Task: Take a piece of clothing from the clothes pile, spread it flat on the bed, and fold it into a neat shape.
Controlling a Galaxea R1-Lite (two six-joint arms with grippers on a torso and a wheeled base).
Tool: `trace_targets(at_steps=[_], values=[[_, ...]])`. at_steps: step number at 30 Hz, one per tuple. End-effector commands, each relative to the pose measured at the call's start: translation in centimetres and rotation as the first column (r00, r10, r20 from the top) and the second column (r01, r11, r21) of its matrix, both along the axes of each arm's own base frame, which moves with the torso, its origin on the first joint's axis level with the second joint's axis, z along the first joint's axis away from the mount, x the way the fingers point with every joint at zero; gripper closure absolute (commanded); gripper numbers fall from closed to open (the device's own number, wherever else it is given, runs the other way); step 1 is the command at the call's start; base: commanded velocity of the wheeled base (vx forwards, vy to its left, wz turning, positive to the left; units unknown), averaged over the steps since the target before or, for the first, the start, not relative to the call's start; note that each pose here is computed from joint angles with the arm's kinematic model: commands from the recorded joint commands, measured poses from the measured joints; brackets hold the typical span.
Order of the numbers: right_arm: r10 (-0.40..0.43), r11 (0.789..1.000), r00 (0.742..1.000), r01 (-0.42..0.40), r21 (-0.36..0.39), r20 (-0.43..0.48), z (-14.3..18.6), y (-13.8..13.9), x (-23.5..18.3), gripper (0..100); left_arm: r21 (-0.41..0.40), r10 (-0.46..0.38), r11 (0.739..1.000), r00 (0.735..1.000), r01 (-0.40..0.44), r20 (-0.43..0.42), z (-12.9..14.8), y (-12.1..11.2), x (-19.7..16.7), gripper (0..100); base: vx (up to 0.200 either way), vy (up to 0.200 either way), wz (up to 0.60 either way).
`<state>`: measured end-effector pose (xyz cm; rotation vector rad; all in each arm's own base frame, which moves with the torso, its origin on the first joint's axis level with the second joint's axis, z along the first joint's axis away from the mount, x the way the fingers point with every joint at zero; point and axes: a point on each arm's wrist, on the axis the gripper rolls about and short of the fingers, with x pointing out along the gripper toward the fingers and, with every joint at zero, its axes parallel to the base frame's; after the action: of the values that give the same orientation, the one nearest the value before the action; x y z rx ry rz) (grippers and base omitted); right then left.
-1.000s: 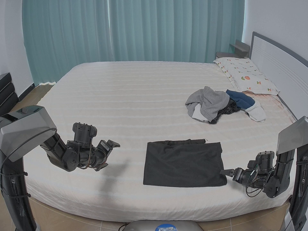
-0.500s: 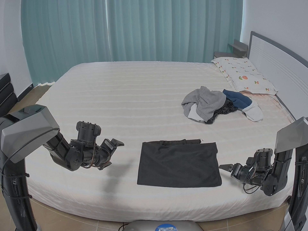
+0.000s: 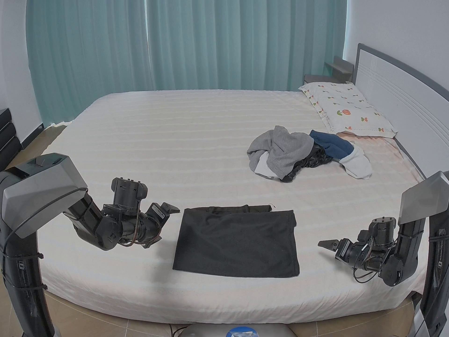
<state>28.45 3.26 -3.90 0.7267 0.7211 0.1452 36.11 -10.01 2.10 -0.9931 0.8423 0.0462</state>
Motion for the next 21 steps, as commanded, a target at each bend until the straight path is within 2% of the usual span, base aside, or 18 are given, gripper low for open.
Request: trace_targets(at_steps=[1, 3, 11, 16, 21], values=[[0.006, 1.0, 1.0, -0.006, 0.001, -0.007, -0.2, 0.2, -0.1, 0, 0.003, 0.0, 1.0, 1.0, 0.0, -0.004, -0.1, 0.0, -0.1, 0, 0.2, 0.0, 0.0], [0.009, 1.0, 1.0, -0.009, 0.001, -0.007, -0.2, 0.3, -0.1, 0, 0.005, 0.0, 1.0, 1.0, 0.0, -0.002, -0.1, 0.0, 0.0, 0, 0.2, 0.0, 0.0], [0.01, 1.0, 1.0, -0.01, 0.002, -0.012, -0.3, 0.3, -0.1, 0, 0.013, -0.026, 1.0, 1.0, 0.026, 0.012, -0.4, -0.8, 0.6, 0, 0.0, 0.0, 0.0], [0.007, 1.0, 1.0, -0.006, 0.025, -0.025, -0.5, 0.5, -0.1, 0, 0.09, -0.064, 0.994, 0.997, 0.06, 0.039, -1.5, -1.4, 1.7, 0, 0.0, 0.0, 0.0], [0.002, 0.999, 1.0, -0.001, 0.033, -0.018, -0.5, 0.5, -0.1, 0, 0.185, -0.116, 0.978, 0.988, 0.095, 0.106, -2.1, -1.9, 3.9, 0, 0.0, 0.0, 0.0]])
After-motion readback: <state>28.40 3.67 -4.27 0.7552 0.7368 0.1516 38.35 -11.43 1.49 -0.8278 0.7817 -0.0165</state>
